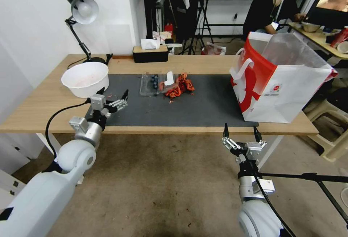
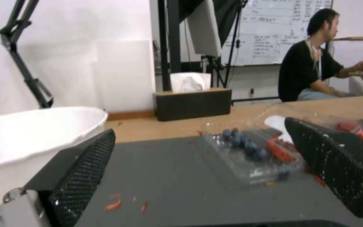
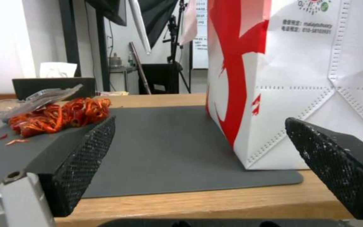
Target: Pick up the trash from the table and place it into the takeout bag.
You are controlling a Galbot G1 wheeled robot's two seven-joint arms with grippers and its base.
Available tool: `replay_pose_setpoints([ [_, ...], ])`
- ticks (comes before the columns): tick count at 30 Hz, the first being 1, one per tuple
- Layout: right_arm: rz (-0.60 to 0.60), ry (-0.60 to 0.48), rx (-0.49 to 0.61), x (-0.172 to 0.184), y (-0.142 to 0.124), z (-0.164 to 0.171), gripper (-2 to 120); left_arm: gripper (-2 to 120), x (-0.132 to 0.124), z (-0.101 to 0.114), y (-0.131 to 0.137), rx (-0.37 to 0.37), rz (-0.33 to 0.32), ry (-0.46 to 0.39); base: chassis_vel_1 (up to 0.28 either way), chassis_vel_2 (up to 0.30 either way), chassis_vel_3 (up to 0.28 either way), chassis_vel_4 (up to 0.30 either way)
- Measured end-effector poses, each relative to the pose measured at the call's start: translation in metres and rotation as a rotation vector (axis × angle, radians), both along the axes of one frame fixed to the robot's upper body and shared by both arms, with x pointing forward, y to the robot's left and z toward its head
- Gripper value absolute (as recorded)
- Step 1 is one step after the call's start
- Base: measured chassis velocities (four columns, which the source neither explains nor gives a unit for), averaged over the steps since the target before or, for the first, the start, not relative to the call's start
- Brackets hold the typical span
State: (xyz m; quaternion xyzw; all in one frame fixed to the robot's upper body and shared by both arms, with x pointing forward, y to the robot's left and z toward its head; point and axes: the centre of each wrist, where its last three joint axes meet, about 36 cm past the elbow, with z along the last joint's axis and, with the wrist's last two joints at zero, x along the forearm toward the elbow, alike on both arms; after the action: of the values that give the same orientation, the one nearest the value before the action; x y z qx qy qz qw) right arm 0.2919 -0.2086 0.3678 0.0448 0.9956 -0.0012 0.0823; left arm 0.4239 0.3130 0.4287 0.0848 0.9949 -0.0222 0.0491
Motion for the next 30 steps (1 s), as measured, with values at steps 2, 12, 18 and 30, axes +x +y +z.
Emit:
replay_pose_setpoints([
  [2,0.001,0.0,-0.002,0.0,0.0,0.0,100,100,-0.007,-0.005,0.002,-0.005,0.004,0.006,0.0,0.0,0.0,0.0],
  [12,0.005,0.003,-0.016,0.0,-0.001,-0.003,100,100,-0.037,-0.02,0.013,-0.019,0.054,-0.017,0.0,0.0,0.0,0.0],
  [18,0.007,0.002,-0.018,0.0,-0.001,-0.003,100,100,-0.05,-0.023,0.022,-0.005,0.087,-0.041,0.0,0.0,0.0,0.0],
  [30,0.004,0.003,-0.021,-0.001,-0.001,-0.004,100,100,-0.071,-0.037,0.029,0.014,0.092,-0.065,0.0,0.0,0.0,0.0],
])
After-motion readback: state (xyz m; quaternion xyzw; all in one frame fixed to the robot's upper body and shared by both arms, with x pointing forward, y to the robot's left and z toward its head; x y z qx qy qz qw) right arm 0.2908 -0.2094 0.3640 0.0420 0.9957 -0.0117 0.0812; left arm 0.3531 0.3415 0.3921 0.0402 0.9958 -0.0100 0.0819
